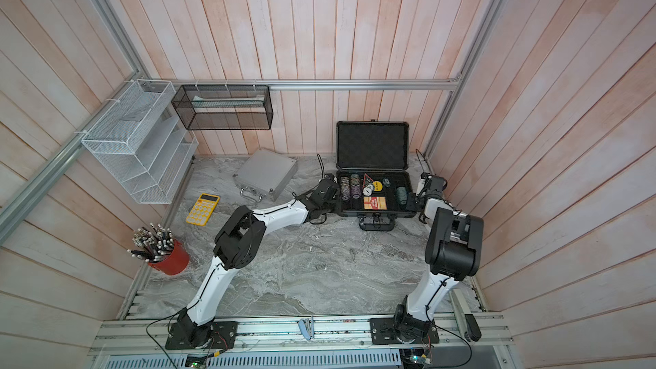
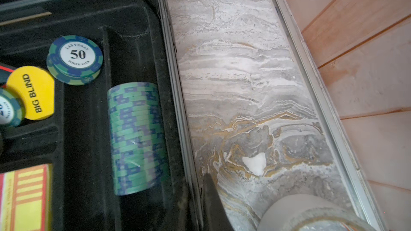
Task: Open the poker set cases
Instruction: Move the poker set case to the center of the board.
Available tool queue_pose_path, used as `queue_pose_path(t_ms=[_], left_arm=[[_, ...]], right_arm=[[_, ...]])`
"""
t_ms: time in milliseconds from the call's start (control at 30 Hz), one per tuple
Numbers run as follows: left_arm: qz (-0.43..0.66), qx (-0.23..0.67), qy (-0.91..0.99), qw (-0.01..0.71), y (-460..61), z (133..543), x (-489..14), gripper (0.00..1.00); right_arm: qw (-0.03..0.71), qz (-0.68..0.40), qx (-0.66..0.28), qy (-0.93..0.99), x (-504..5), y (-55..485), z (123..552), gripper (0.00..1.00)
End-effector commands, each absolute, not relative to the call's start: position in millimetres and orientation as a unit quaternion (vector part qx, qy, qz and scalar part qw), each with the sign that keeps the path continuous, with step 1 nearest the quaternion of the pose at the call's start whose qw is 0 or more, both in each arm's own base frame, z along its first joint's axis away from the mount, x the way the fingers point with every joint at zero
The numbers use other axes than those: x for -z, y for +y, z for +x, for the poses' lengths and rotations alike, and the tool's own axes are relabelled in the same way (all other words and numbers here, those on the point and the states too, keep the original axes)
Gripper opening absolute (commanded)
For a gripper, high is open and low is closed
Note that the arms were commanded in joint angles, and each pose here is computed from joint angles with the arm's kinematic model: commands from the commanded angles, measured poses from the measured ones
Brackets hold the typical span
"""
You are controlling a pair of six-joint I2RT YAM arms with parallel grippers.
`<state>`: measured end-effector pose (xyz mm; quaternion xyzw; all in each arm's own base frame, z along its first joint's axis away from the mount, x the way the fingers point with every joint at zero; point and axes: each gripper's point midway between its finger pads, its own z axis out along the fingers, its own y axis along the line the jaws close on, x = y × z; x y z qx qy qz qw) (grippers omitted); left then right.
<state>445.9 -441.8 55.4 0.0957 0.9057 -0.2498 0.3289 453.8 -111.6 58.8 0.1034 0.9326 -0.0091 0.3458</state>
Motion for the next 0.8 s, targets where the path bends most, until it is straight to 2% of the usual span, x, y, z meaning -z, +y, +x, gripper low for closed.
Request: queue_pose_path(t_ms=[0,100,167,433,567,633,767], left_arm=[[0.165,0.324,0.887,0.285,-481.0,393.8,-71.7,0.4],[0.161,0.328,0.883,0.295,-474.6,395.5,-84.9,0.53],[0.159,0.322,0.881,0.308,-468.5,399.4,-94.0,0.57],[0.138,0.306,0.858,0.388,-424.8,424.0,-162.8,0.64],[0.126,0.279,0.842,0.445,-377.5,443.8,-207.6,0.68],[0.116,0.261,0.839,0.464,-347.8,454.5,-220.8,0.7],[0.086,0.214,0.846,0.481,-278.4,476.4,-222.8,0.74]], right_arm=[[0.366,0.146,0.009,0.919,-59.5,-123.0,467.6,0.14],[0.366,0.147,-0.003,0.919,-61.1,-119.1,468.4,0.15],[0.368,0.148,-0.005,0.918,-63.3,-118.5,468.9,0.16],[0.403,0.152,-0.013,0.902,-101.7,-116.8,473.8,0.27],[0.442,0.146,-0.036,0.884,-138.2,-104.9,476.5,0.35],[0.458,0.139,-0.049,0.876,-152.6,-92.7,475.8,0.42],[0.477,0.118,-0.071,0.868,-171.6,-54.9,471.6,0.49]])
